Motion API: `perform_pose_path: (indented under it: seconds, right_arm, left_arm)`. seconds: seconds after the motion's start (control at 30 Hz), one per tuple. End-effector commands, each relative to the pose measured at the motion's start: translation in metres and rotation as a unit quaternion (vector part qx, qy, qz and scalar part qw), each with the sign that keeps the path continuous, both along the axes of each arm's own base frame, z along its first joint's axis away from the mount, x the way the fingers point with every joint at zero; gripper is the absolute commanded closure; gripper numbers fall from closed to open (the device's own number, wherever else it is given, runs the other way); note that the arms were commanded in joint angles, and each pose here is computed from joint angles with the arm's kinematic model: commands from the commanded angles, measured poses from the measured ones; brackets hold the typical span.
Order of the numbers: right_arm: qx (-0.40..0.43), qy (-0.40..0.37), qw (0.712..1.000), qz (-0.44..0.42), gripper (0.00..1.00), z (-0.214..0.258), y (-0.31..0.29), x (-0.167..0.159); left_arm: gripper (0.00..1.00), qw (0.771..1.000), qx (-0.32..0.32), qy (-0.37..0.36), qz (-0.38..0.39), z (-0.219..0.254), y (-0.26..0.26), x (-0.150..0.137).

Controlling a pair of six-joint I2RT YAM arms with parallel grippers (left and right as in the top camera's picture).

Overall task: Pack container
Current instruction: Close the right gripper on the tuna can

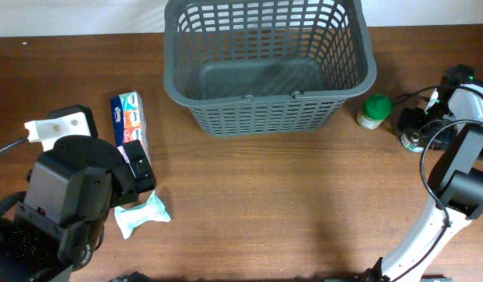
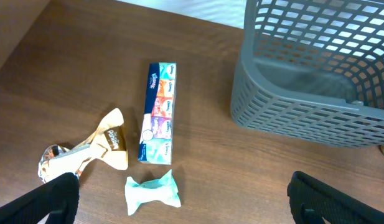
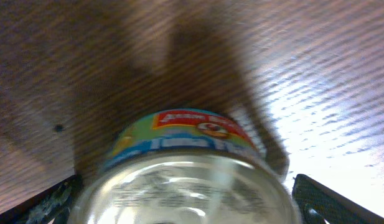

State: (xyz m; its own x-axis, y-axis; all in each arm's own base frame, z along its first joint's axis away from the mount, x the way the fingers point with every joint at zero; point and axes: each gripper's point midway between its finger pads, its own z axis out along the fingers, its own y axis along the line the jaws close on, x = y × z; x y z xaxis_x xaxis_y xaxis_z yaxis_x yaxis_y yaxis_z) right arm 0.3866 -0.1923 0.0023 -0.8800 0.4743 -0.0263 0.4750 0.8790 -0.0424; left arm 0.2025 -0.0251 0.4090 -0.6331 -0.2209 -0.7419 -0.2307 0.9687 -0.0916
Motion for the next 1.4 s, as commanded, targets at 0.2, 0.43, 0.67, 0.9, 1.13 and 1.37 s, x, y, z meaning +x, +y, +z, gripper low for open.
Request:
perform_pose_path:
  seconds: [0.2,0.43,0.67,0.9,1.13,1.37]
  right_arm:
    - [-0.001,0.010,1.000,0.020,0.01,-0.0067,0.0100,0.0012]
    - [-0.003,0.011,1.000,0.020,0.01,-0.0066,0.0097,0.0010]
    - [-0.003,0.011,1.000,0.020,0.02,-0.0066,0.0093,0.0007]
    - [-0.003,0.011,1.000,0.019,0.09,-0.0066,0.0089,0.0006]
    - [-0.006,0.013,1.000,0.019,0.12,-0.0066,0.0079,0.0001]
    - [-0.006,0.012,1.000,0.019,0.21,-0.0066,0.0079,0.0002]
  left_arm:
    - [0.01,1.000,0.004,0.003,-0.005,-0.0009,-0.0001,0.0001]
    - [0.00,1.000,0.004,0.003,-0.005,-0.0009,0.0000,0.0001]
    - [0.01,1.000,0.004,0.003,-0.005,-0.0009,0.0000,0.0001]
    - [0.00,1.000,0.004,0.003,-0.005,-0.0009,0.0000,0.0001]
    - [0.00,1.000,0.004,0.003,-0.005,-0.0009,0.0000,0.0001]
    - [0.00,1.000,0.004,0.003,-0.005,-0.0009,-0.0001,0.0002]
